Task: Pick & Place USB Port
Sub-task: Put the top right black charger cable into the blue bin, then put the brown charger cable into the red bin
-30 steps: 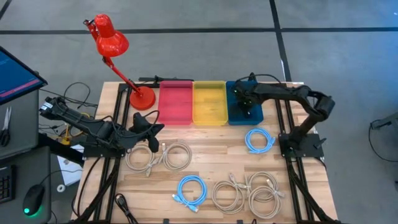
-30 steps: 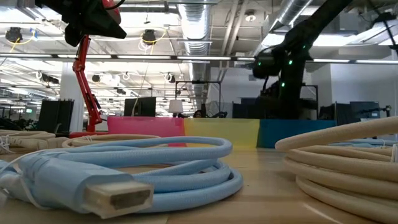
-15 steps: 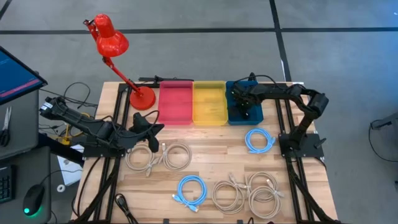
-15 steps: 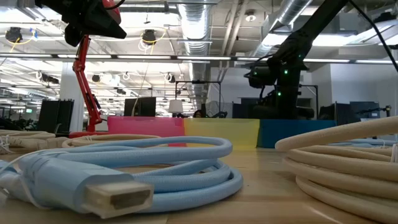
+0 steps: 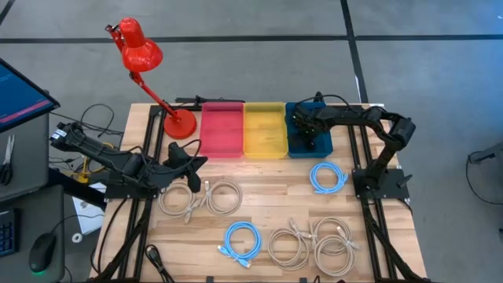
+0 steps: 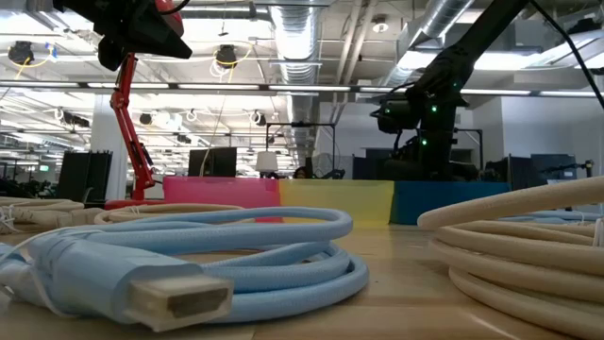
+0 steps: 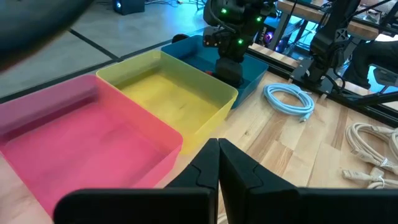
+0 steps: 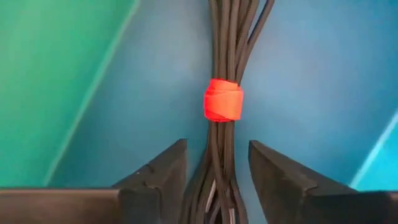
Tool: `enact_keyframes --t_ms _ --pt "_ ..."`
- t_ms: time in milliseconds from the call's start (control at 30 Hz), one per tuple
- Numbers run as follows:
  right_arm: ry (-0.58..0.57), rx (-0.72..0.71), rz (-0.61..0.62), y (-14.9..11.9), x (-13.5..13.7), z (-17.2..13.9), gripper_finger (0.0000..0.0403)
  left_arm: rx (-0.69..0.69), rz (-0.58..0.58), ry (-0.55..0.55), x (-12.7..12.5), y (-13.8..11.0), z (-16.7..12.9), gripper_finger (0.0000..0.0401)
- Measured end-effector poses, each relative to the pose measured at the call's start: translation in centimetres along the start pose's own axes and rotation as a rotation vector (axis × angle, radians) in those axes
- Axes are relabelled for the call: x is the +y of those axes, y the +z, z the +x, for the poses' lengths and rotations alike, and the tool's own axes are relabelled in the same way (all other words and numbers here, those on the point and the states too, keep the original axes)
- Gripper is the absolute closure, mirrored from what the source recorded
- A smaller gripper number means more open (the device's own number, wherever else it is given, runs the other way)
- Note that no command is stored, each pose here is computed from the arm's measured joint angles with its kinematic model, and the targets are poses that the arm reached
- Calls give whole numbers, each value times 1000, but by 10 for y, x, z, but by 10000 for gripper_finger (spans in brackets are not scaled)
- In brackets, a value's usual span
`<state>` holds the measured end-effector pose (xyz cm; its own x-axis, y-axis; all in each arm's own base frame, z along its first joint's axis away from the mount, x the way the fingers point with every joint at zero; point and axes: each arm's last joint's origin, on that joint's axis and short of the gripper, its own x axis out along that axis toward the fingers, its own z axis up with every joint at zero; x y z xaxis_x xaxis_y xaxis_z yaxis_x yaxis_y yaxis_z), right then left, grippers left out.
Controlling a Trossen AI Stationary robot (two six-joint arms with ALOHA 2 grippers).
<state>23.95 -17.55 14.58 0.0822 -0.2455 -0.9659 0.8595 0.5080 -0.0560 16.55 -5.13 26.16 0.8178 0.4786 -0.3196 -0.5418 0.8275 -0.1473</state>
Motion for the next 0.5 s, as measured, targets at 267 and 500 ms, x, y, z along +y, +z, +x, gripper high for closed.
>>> enact_keyframes --t_ms 267,500 --pt "65 -9 -97 6 -1 -32 241 0 0 0 0 0 0 397" --pt "185 -128 -97 14 -1 -73 272 0 3 0 0 0 0 397"
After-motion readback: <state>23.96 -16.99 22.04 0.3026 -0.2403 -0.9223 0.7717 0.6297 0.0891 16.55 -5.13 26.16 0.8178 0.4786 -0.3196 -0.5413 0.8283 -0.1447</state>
